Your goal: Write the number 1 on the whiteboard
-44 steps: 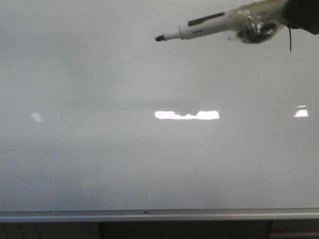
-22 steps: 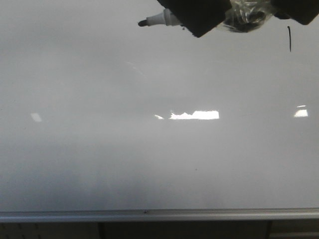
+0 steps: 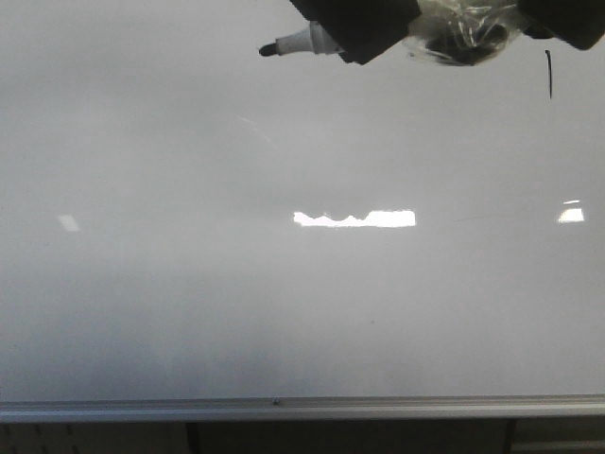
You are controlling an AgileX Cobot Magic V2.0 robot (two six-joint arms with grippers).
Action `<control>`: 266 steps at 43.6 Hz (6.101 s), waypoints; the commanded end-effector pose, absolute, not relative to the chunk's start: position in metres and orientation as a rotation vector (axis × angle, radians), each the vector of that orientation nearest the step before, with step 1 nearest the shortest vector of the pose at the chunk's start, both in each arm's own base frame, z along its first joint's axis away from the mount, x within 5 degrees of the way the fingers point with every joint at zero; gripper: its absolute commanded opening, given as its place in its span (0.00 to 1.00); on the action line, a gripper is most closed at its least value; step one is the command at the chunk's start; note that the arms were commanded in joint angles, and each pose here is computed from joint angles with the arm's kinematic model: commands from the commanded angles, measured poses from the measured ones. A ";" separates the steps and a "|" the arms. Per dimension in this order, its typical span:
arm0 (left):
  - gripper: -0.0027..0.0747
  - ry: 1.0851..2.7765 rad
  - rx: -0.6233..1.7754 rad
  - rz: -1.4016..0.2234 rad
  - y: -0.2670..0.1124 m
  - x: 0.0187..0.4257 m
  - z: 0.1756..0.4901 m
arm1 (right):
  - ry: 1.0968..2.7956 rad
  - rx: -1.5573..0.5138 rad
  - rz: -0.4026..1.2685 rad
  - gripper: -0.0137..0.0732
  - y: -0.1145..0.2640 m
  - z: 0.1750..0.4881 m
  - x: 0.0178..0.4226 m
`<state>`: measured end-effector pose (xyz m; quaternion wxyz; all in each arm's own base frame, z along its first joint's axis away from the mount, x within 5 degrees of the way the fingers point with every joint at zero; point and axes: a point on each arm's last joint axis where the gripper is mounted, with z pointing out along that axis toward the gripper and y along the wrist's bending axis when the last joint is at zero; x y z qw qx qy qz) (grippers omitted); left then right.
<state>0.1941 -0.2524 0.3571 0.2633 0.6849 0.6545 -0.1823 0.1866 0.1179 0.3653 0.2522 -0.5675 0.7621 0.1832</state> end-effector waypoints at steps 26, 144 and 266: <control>0.13 2.352 0.704 -0.074 -0.128 0.269 0.355 | 2.218 -1.083 0.397 0.72 0.081 0.382 0.207; 0.47 2.097 0.119 0.041 -0.003 0.087 0.369 | 2.060 -0.050 0.138 0.67 0.007 0.363 0.063; 0.01 1.499 -0.088 0.009 0.004 0.056 0.203 | 2.094 -0.050 0.137 0.08 0.008 0.358 0.062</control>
